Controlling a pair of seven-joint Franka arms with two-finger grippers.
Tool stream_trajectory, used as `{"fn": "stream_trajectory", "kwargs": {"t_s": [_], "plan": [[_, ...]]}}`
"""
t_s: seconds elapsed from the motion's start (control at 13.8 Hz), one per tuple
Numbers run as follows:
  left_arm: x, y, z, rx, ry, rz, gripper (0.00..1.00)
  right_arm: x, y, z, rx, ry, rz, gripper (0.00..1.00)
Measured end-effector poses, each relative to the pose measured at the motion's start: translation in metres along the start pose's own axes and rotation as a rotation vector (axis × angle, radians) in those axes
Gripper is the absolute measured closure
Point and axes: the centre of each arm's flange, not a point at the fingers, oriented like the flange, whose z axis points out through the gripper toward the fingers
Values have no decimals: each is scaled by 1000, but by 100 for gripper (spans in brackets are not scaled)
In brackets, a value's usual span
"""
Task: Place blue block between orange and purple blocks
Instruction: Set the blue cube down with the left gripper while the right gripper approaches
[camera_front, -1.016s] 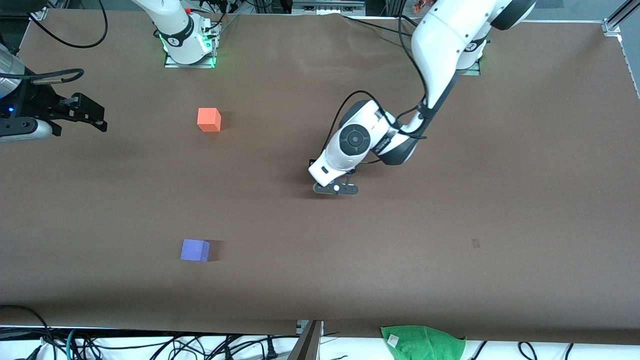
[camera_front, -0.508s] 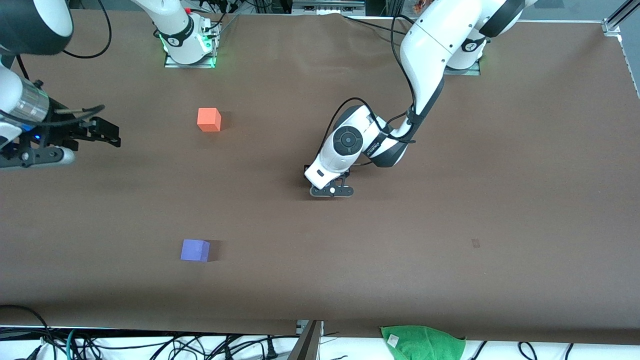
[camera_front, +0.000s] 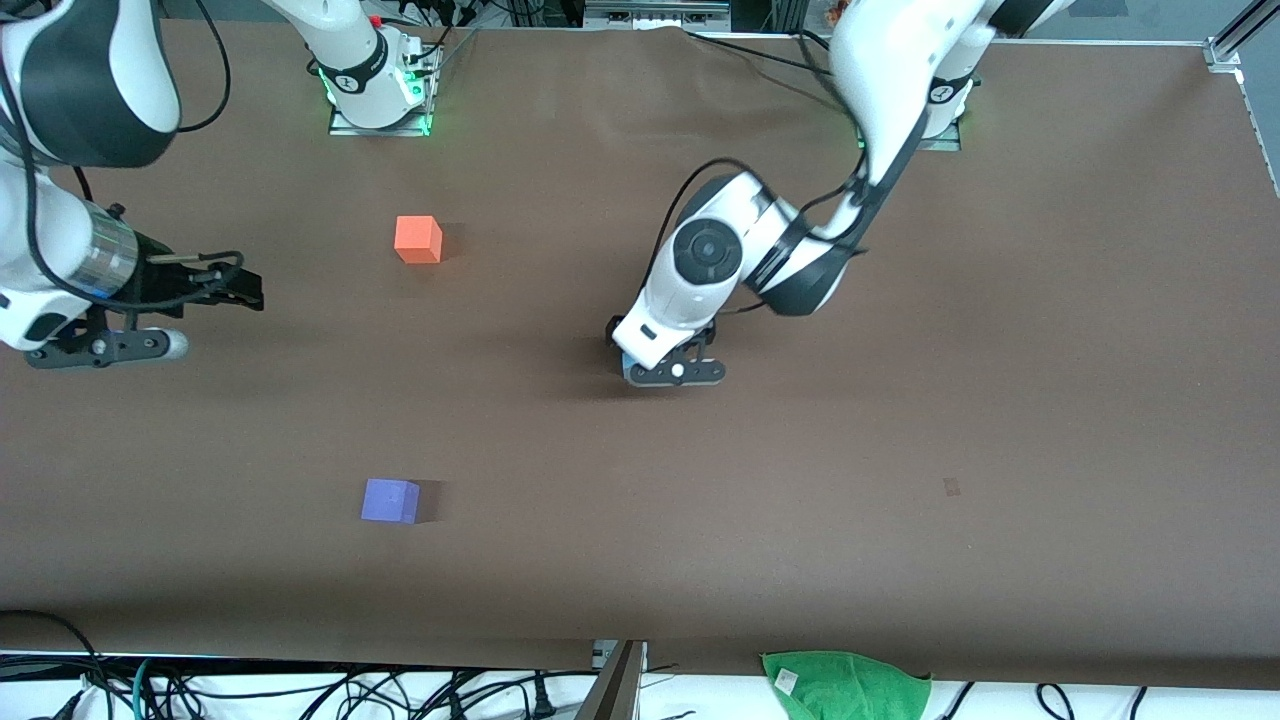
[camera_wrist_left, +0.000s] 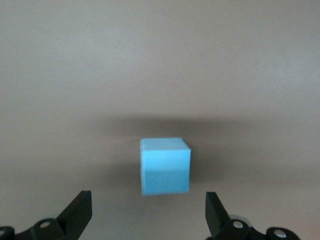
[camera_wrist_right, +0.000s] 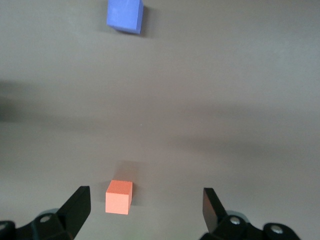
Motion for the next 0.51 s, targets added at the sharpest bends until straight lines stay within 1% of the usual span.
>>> {"fn": "stream_trajectory", "kwargs": {"t_s": [0.15,0.22,0.36,0.51], "plan": [[11,-35,-70,29,12,-42,0,9,-11,21,11,-41,-14,0],[18,-58,-100,57,32,-56,0,13,-23,31,29,-53,-29,0],[34,-108,-149,111,59,-44,0,23,-63,52,61,-65,-69,0],[48,-163,-190,133,58,-4,0,33,-115,81,115,-65,-44,0]]}}
